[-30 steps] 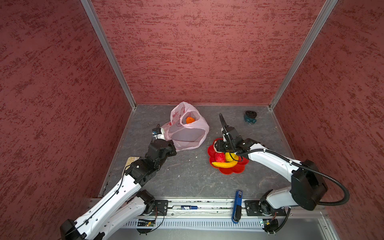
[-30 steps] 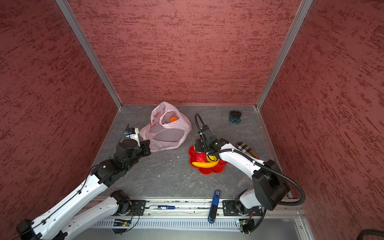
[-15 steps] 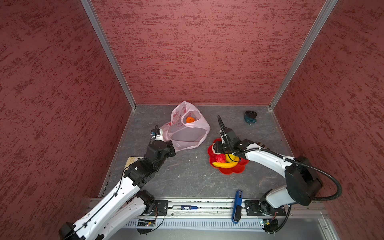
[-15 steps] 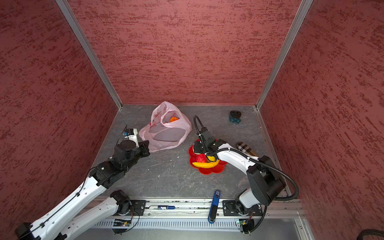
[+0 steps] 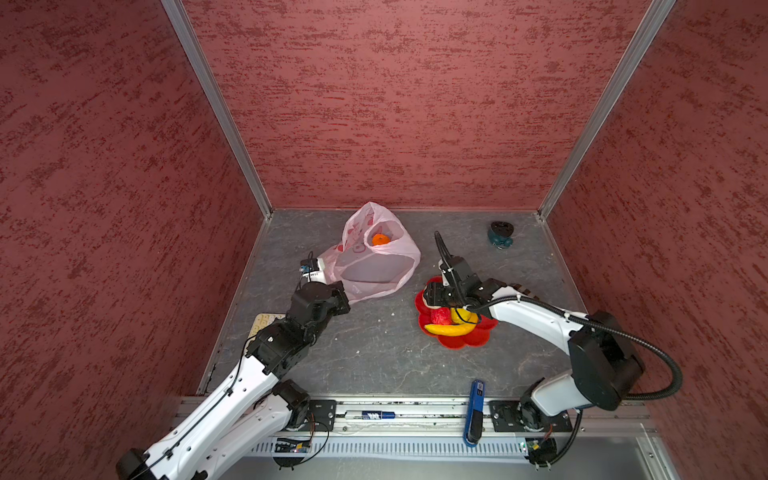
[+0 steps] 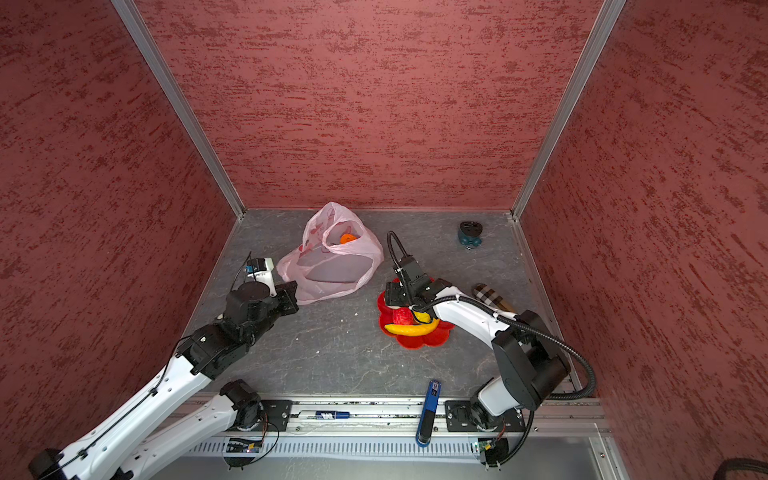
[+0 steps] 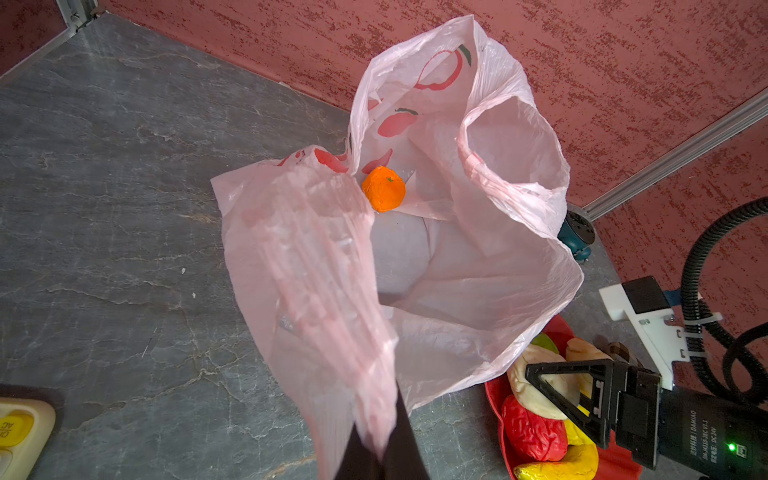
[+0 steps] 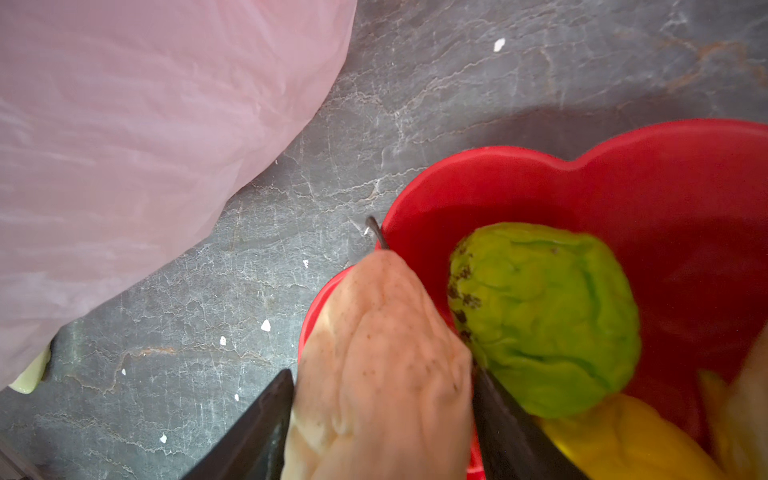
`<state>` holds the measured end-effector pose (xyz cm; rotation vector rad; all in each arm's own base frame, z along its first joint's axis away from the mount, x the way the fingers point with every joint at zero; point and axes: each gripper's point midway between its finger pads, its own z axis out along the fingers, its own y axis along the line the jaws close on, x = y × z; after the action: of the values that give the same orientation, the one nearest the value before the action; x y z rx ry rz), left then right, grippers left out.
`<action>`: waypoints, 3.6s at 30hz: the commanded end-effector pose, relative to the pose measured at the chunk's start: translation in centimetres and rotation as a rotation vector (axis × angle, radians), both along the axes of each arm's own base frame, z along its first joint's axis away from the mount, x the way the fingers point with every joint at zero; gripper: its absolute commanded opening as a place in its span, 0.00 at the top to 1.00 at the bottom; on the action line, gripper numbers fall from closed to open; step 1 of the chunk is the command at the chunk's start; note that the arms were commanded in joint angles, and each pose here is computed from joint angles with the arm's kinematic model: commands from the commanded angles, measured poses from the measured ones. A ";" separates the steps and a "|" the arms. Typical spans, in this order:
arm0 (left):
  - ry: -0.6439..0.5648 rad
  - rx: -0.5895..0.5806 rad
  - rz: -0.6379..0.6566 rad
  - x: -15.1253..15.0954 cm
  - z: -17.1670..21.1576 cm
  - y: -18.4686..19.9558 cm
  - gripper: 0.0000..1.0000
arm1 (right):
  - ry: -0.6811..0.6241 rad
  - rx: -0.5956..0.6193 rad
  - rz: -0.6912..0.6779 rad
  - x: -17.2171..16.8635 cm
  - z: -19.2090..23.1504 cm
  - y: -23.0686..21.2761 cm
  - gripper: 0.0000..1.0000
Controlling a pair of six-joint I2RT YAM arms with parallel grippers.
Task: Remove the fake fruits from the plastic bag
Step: 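Lower the beige fruit onto the red plate and open the right gripper, then move the right gripper into the bag toward the orange tangerine, then close the right gripper on the orange tangerine in the bag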
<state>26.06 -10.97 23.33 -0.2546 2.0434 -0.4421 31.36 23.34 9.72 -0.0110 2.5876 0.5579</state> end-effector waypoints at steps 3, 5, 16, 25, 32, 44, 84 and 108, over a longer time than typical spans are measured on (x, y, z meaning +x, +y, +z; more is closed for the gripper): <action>-0.002 0.001 -0.006 0.0 -0.1 0.1 0.99 | -0.030 0.021 0.003 0.4 1.6 0.3 0.27; -0.004 -0.002 -0.007 0.0 0.0 0.1 0.99 | -0.040 0.021 0.000 0.4 2.0 0.2 0.26; 0.003 -0.027 -0.046 -0.2 0.0 -0.7 0.99 | -0.166 0.065 0.061 -0.7 9.2 0.9 0.30; 0.018 -0.102 -0.098 -1.1 -0.4 -1.8 0.99 | -0.334 0.131 0.301 -2.3 18.0 12.2 0.41; 0.019 -0.153 -0.136 -2.7 0.0 -2.5 0.99 | -0.317 0.153 0.368 -0.1 15.2 21.2 0.46; 0.078 -0.195 -0.139 -6.1 -1.0 -1.0 0.99 | -0.328 0.027 0.167 11.0 7.5 22.7 0.47; 0.175 -0.267 -0.202 -8.4 -4.5 -1.7 0.99 | -0.351 -0.081 -0.149 21.0 -2.8 17.6 0.07; 0.157 -0.259 -0.215 -8.3 -3.8 -1.8 0.99 | -0.311 -0.026 -0.148 22.0 -4.2 17.5 0.32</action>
<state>17.74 -12.60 19.08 -0.2528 2.1848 -0.8365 52.27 40.77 5.28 0.0485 2.2913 0.3883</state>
